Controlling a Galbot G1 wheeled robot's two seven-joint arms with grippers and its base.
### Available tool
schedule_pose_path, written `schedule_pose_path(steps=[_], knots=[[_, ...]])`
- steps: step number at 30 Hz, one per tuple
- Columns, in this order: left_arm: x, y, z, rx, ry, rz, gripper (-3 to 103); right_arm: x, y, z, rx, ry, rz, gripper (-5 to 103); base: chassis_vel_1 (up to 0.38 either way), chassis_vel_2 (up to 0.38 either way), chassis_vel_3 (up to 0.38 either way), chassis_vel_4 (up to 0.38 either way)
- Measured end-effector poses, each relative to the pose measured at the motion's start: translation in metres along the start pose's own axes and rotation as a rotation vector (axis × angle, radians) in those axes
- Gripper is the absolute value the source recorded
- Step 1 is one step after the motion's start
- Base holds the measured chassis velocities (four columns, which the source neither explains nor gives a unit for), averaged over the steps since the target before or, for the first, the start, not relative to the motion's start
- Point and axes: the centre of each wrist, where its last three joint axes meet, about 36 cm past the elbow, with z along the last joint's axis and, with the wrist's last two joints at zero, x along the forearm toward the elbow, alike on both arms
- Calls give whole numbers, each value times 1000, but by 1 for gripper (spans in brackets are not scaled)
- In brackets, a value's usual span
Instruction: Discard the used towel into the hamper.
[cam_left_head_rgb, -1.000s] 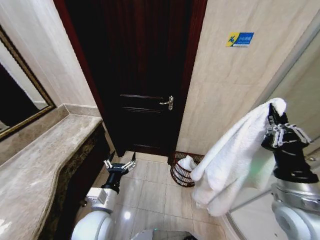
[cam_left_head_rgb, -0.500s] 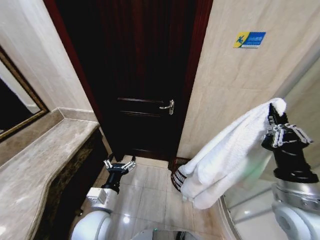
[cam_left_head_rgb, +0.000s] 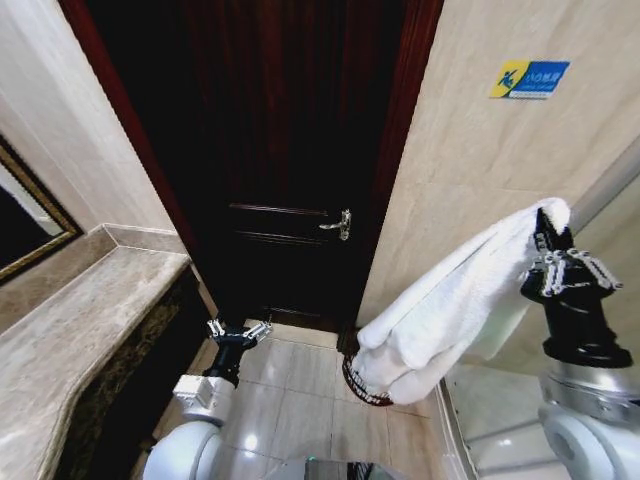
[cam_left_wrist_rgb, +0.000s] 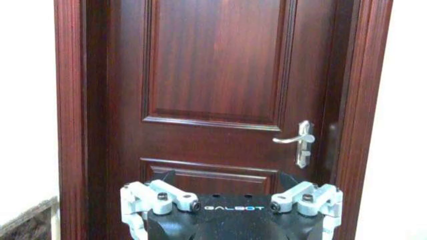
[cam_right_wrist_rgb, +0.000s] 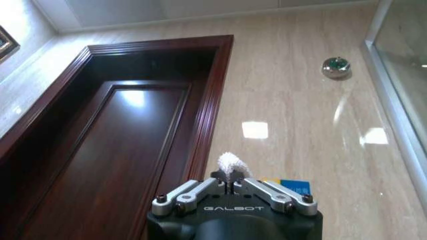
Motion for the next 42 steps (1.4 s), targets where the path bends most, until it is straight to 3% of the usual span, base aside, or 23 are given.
schedule_pose_path(steps=[15,29,42], knots=[[0,0,0,0,0,0,100,1,0,0,16,4,-5,2,16,20,-15,-20],[0,0,0,-1,0,0,100,5,1,0,28,-12,13,2,172,190,-172,-186],[0,0,0,0,0,0,100,5,0,0,39,-16,3,2,-30,-41,-11,-9]])
